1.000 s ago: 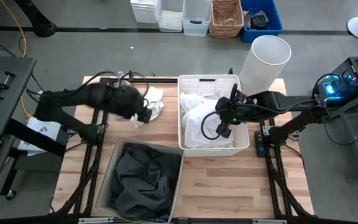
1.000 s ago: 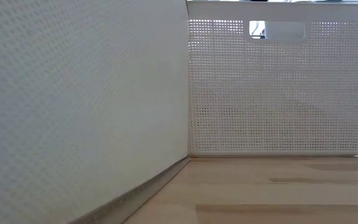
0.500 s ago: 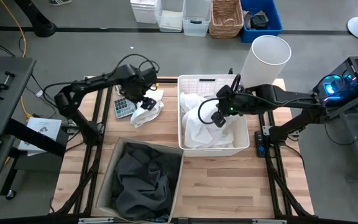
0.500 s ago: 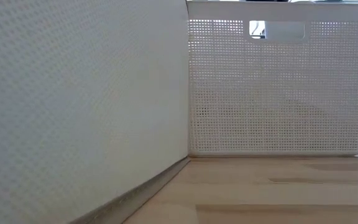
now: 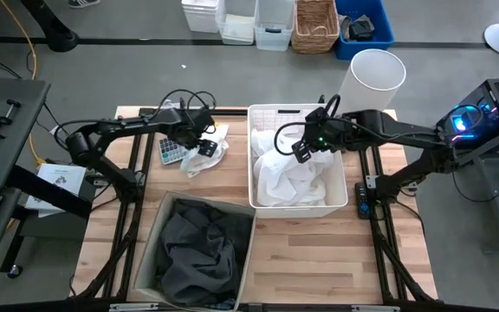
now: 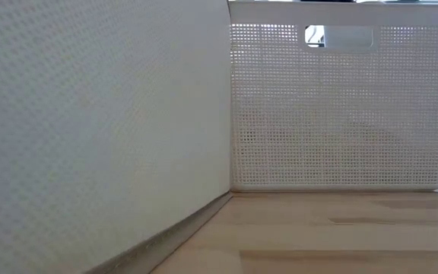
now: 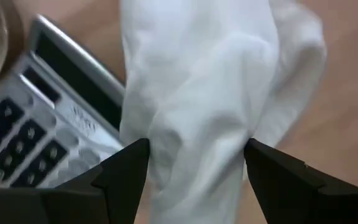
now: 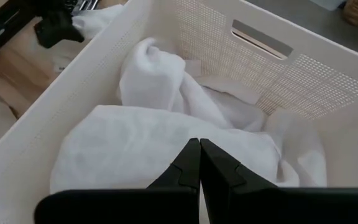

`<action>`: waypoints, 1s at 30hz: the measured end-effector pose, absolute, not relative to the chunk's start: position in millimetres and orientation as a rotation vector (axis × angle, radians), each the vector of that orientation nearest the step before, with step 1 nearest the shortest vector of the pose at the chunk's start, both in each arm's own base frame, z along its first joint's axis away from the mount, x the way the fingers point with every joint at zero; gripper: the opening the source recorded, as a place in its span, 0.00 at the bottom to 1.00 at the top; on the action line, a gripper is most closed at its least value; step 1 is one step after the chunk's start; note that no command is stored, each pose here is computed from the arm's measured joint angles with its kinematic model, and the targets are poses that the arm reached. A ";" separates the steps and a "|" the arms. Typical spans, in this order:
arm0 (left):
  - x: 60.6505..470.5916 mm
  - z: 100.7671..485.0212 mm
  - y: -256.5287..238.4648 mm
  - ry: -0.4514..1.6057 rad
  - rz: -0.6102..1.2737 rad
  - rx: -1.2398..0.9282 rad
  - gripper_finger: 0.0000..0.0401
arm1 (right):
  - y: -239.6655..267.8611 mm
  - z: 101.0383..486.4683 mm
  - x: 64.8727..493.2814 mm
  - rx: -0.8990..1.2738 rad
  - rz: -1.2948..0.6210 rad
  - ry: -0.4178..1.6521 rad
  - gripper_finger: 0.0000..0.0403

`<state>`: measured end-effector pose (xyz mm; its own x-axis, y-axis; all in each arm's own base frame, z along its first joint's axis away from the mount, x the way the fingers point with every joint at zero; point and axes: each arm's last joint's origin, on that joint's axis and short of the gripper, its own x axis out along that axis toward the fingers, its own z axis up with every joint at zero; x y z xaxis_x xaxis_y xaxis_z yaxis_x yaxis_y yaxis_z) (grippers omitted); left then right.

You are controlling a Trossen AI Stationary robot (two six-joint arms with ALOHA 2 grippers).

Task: Sort clothes
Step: Put the white underwear into the white bin

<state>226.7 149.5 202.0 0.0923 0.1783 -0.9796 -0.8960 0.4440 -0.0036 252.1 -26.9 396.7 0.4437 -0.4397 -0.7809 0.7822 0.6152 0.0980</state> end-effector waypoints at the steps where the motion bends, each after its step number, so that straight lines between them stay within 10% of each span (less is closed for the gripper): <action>1: 228.3 200.1 149.7 1.184 0.927 -0.758 0.63 | -27.8 396.7 252.1 0.494 -0.796 0.794 0.00; 10: 235.4 190.6 143.6 1.203 0.937 -0.671 0.55 | -29.7 396.5 251.9 0.488 -0.785 0.806 0.00; 17: 234.9 204.0 128.8 1.205 0.921 -0.664 0.05 | -29.7 396.5 251.8 0.451 -0.766 0.822 0.00; 30: 246.3 394.0 96.4 0.542 0.787 -0.484 0.01 | -26.5 405.2 239.2 0.373 -0.731 0.816 0.00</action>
